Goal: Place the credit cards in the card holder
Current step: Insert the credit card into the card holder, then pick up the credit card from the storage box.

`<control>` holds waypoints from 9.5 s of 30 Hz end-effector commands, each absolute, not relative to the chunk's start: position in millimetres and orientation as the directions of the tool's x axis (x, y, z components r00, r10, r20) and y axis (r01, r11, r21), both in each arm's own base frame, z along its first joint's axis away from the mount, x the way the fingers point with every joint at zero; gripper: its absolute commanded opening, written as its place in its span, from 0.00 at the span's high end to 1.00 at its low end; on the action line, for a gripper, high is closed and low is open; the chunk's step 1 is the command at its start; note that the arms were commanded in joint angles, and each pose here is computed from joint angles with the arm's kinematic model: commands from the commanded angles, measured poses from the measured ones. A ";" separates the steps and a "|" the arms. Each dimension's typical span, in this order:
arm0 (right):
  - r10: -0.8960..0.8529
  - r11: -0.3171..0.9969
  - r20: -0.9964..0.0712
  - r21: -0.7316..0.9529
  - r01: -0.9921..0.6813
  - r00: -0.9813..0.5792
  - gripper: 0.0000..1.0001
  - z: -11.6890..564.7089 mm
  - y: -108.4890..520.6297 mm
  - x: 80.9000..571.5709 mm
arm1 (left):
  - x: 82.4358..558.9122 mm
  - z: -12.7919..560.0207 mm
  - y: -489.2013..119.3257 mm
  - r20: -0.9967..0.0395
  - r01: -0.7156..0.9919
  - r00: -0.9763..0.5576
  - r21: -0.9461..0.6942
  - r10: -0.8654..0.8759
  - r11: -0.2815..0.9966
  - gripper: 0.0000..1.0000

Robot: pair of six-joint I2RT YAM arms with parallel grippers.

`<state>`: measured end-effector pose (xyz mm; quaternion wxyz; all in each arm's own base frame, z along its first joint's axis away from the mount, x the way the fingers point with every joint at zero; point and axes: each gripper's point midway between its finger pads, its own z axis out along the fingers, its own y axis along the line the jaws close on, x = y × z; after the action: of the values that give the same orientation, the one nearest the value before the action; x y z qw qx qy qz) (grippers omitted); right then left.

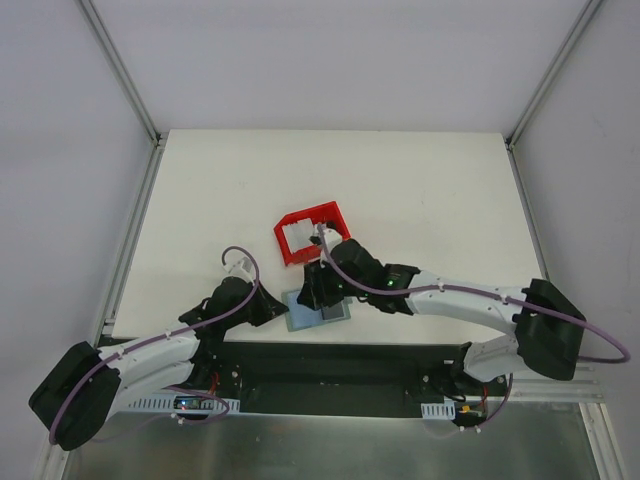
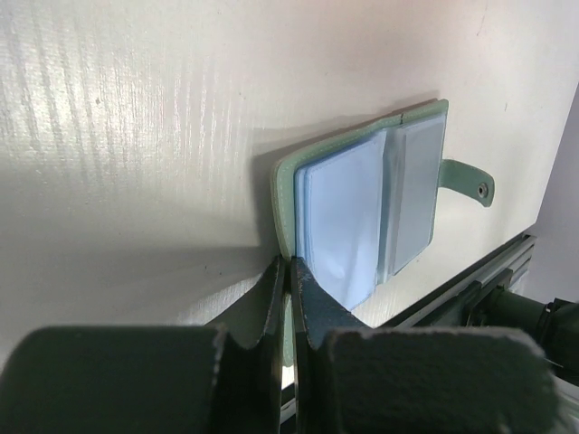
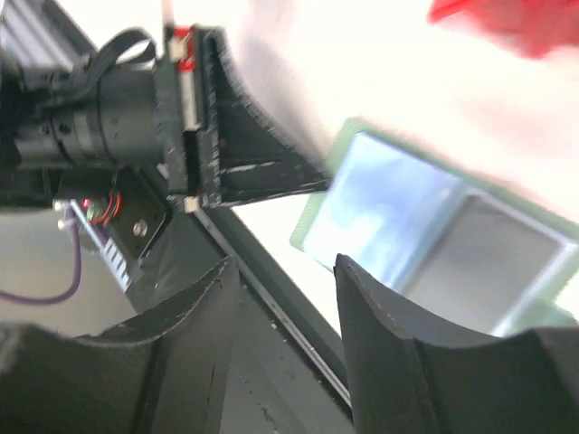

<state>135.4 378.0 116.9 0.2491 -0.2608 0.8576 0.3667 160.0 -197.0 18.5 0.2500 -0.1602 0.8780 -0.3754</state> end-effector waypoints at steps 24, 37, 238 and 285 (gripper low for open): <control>-0.173 0.804 -0.581 0.384 -0.455 -0.796 0.20 134.2 358.3 308.4 | 164.5 21.1 -192.4 -0.350 -0.090 -0.806 -0.725 -0.478 0.683 1.00; -0.175 0.761 -0.515 0.469 -0.447 -0.839 0.17 99.3 378.0 343.2 | 165.3 23.3 -194.8 -0.347 -0.085 -0.810 -0.728 -0.472 0.681 1.00; -0.206 0.676 -0.469 0.566 -0.472 -0.859 0.78 122.7 382.8 347.3 | 163.1 19.7 -202.0 -0.331 -0.066 -0.836 -0.731 -0.437 0.680 1.00; -0.331 0.889 -0.781 -0.070 -0.452 -0.530 1.00 202.9 338.0 339.7 | 163.3 21.0 -206.4 -0.323 -0.059 -0.851 -0.726 -0.415 0.685 1.00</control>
<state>338.7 360.7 150.8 0.3386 -0.2334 0.8976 0.1586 162.0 -202.4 16.6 0.2401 -0.1511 0.8833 -0.3732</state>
